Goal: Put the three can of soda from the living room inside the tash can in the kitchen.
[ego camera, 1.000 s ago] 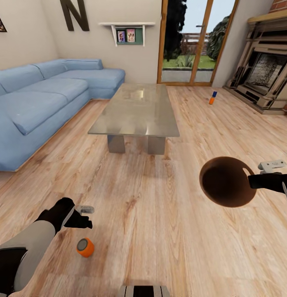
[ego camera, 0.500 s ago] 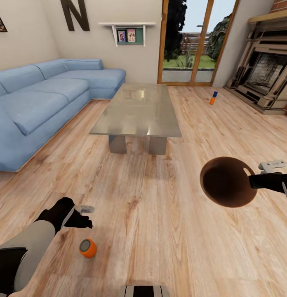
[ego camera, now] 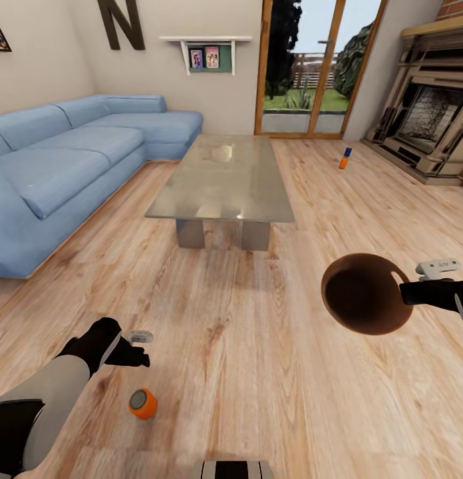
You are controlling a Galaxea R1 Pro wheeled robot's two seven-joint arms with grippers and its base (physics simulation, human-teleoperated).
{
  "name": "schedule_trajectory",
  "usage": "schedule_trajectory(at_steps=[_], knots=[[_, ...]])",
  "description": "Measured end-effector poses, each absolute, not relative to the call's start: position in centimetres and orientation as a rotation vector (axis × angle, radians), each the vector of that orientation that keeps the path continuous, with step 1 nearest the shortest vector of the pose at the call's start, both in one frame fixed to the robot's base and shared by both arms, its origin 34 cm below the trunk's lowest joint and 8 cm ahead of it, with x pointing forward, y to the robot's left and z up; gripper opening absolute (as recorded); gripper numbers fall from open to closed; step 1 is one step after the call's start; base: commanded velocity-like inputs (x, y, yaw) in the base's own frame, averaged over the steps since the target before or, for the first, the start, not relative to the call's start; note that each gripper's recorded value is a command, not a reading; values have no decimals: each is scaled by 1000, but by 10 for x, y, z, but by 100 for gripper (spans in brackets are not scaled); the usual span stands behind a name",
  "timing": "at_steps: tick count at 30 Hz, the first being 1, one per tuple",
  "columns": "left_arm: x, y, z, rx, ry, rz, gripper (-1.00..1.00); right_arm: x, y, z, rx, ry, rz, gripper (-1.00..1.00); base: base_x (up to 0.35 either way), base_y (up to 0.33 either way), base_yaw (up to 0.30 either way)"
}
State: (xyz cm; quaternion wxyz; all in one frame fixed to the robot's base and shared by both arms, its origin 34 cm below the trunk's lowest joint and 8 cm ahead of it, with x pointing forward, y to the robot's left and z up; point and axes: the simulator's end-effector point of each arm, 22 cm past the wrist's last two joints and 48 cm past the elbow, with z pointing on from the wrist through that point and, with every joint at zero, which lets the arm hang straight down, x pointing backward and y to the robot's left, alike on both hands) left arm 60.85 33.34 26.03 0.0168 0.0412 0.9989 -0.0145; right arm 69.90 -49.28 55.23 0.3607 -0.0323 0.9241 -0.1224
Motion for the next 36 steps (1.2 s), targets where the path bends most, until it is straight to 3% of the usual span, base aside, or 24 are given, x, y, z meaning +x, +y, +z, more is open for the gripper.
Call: schedule_trajectory(at_steps=[36], knots=[[583,331,209,136,3198,-55,100,701,-494,492,-102,2475,-325,-100,10,-5,0]])
